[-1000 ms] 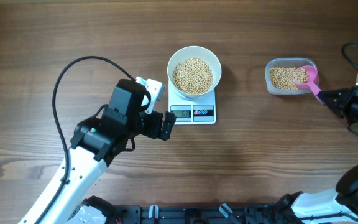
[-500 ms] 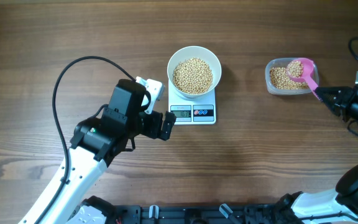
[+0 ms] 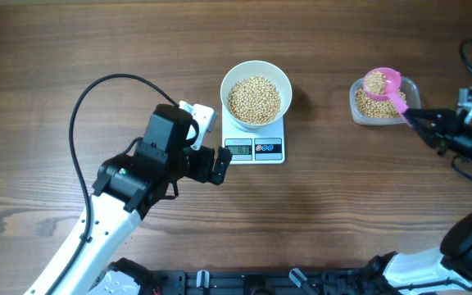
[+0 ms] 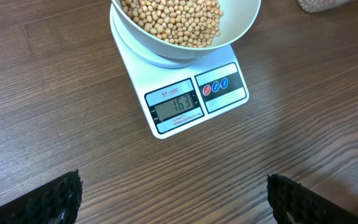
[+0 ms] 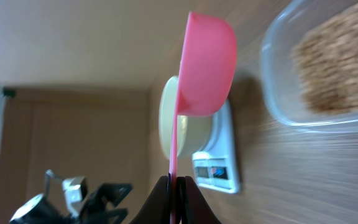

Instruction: Scoop item into bowl and weigh 150g on scale

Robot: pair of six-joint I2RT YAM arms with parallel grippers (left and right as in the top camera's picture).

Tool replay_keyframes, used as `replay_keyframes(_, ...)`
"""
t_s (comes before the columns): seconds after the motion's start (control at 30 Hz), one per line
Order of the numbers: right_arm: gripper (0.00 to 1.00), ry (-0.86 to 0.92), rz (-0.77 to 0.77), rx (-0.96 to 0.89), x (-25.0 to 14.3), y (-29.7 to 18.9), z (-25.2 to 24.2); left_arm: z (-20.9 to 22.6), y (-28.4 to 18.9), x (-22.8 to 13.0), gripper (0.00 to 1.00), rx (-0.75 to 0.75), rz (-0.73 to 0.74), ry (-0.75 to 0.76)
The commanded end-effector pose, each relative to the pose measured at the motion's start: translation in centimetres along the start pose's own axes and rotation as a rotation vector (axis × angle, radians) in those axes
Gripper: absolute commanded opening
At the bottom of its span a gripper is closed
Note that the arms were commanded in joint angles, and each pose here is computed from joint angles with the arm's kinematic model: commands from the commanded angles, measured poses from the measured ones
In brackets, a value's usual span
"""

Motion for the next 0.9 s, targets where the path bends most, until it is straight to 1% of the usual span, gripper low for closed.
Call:
replay_keyframes(0.0,0.04,-0.032,0.087,0.181,-1.1,2.7,2.8,-0.3,-0.1,0.2,1.00,-0.014,-0.006,0.024)
replay_keyframes(0.1,0.04,-0.048,0.170,0.225,-2.5,5.0,4.1,-0.3,-0.1,0.2,1.00,-0.014,-0.006,0.024)
replay_keyframes(0.2,0.04,-0.027,0.282,0.223,-4.5,7.7,4.9,-0.3,-0.1,0.2,1.00,-0.014,-0.006,0.024)
replay_keyframes(0.3,0.04,-0.058,0.380,0.223,-6.6,10.0,5.6,-0.3,-0.1,0.2,1.00,-0.014,-0.006,0.024)
replay_keyframes(0.43,0.04,-0.072,0.475,0.112,-8.4,13.1,5.1,-0.3,-0.1,0.2,1.00,-0.014,-0.006,0.024)
replay_keyframes(0.53,0.04,-0.110,0.511,0.111,-9.1,14.7,5.6,-0.3,-0.1,0.2,1.00,-0.014,-0.006,0.024)
replay_keyframes(0.63,0.04,-0.160,0.502,0.027,-9.3,16.5,5.8,-0.3,-0.1,0.2,1.00,-0.014,-0.006,0.024)
replay_keyframes(0.7,0.04,-0.246,0.478,0.021,-9.3,17.3,7.0,-0.3,-0.1,0.2,1.00,-0.014,-0.006,0.024)
replay_keyframes(0.87,0.04,-0.445,0.304,-0.044,-8.1,18.1,10.1,-0.3,-0.1,0.2,1.00,-0.014,-0.006,0.024)
Point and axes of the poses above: each gripper's point midway between its finger pads, its own y axis out along the fingers, its own z axis along the line the jaws close on, x = y × z, the point moved 4 cm from there along -y, back along the fingers, and after that the axes turned 10 degrees about y, right-handed, at the moved point
